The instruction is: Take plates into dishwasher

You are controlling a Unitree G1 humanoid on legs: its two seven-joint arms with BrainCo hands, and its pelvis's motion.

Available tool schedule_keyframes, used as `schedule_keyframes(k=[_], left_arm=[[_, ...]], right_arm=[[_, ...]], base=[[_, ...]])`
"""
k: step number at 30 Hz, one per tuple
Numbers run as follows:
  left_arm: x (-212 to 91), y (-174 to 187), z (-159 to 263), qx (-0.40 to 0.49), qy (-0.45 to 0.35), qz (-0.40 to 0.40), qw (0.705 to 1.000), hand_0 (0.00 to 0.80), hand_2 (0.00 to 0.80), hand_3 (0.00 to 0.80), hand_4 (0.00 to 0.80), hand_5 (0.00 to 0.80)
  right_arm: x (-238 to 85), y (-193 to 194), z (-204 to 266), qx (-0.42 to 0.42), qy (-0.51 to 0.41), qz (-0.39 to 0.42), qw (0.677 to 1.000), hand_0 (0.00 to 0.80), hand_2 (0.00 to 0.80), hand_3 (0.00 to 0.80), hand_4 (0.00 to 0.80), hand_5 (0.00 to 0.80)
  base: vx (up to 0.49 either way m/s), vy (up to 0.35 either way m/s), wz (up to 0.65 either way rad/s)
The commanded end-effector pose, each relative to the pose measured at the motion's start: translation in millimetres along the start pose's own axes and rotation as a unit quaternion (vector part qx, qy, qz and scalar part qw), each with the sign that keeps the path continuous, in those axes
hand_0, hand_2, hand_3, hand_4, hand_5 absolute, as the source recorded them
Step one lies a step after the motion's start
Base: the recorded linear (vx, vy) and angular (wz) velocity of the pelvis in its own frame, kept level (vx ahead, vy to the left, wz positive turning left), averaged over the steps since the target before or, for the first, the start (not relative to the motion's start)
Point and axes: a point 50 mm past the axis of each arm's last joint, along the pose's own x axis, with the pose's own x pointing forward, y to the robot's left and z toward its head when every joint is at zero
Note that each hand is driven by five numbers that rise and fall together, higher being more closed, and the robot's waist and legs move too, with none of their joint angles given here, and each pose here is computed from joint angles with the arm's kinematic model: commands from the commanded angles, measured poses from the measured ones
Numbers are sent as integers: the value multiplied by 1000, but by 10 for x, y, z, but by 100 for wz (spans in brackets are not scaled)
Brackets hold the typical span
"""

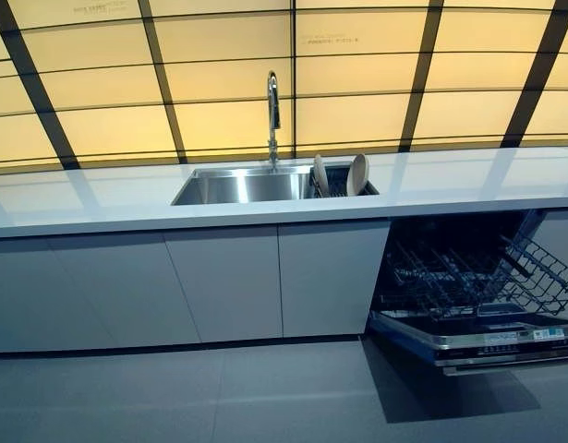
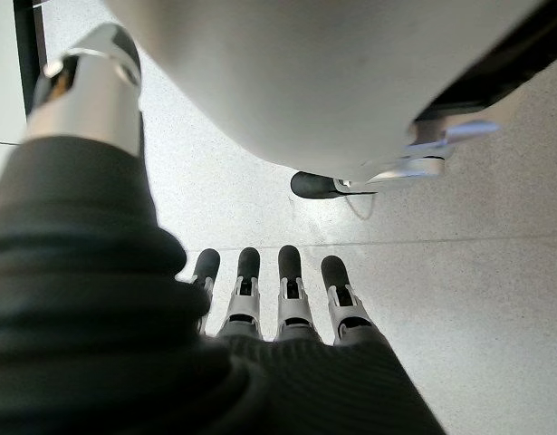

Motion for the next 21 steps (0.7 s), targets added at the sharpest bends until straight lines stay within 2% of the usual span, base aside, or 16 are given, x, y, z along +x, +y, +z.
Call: schedule_keyframes(k=[1, 21], left_arm=[[16, 34, 257, 32, -21, 0, 999, 0, 0, 0, 0, 0], [12, 50, 297, 38, -30, -3, 999, 0, 0, 0, 0, 0]], right_arm=[[56, 19, 276, -7, -30, 1, 1000, 0, 0, 0, 0, 0], [65, -31, 346, -14, -36, 11, 999, 0, 0, 0, 0, 0]], base=[[0, 0, 0], [0, 0, 0]])
